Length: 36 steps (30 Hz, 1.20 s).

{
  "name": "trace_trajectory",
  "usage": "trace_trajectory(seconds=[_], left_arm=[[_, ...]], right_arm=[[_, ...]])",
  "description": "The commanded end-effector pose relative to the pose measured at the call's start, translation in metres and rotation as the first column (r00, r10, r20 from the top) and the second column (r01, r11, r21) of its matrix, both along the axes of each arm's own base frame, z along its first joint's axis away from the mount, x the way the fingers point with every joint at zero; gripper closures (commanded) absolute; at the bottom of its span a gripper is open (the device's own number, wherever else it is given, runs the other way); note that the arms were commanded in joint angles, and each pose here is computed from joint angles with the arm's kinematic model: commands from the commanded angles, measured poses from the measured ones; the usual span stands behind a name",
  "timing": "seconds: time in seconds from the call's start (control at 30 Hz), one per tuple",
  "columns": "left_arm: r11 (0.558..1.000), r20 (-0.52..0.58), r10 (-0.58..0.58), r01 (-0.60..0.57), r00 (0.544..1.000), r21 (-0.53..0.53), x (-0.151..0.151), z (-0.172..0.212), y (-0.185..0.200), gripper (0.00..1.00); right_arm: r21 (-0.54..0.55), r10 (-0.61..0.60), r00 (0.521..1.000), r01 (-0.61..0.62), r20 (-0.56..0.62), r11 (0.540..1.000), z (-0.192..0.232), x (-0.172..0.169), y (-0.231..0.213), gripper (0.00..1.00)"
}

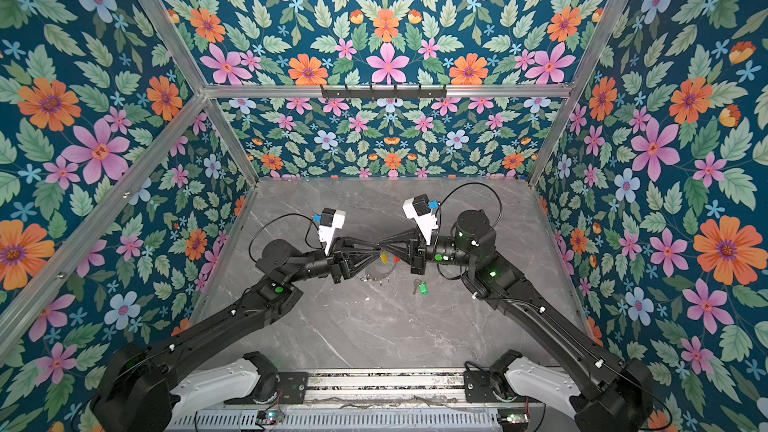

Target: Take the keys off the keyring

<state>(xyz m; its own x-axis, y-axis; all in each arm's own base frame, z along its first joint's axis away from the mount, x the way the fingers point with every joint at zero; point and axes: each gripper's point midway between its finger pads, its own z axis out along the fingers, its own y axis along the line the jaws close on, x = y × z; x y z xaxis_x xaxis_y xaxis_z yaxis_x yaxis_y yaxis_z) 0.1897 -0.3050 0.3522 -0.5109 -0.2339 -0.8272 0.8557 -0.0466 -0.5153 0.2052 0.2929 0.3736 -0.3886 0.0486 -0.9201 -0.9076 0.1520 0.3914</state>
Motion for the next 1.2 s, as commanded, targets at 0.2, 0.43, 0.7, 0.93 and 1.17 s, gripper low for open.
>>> trace_trajectory(seconds=[0.2,0.43,0.7,0.93,1.17], left_arm=[[0.993,0.049,-0.054,0.059,0.997,-0.1,-0.011,0.02,0.005,1.0],[0.996,0.044,0.078,-0.08,0.996,0.037,0.005,0.01,0.007,1.0],[0.969,0.069,0.189,-0.197,0.98,0.151,0.012,0.005,0.016,1.0],[0.903,0.104,0.322,-0.339,0.941,0.264,0.025,0.005,0.022,1.0],[0.845,0.108,0.417,-0.428,0.903,0.319,0.035,0.003,0.031,1.0]], right_arm=[[0.033,0.014,1.0,-0.014,0.016,0.999,0.009,-0.002,0.002,1.0],[0.019,-0.084,0.996,0.083,0.036,0.996,0.013,-0.001,-0.012,0.84],[0.01,-0.213,0.977,0.212,0.035,0.977,0.005,0.012,-0.025,0.66],[-0.131,-0.291,0.957,0.29,0.011,0.948,0.005,0.035,-0.025,0.61],[-0.205,-0.088,0.996,0.08,-0.033,0.976,0.001,0.027,-0.001,0.58]])
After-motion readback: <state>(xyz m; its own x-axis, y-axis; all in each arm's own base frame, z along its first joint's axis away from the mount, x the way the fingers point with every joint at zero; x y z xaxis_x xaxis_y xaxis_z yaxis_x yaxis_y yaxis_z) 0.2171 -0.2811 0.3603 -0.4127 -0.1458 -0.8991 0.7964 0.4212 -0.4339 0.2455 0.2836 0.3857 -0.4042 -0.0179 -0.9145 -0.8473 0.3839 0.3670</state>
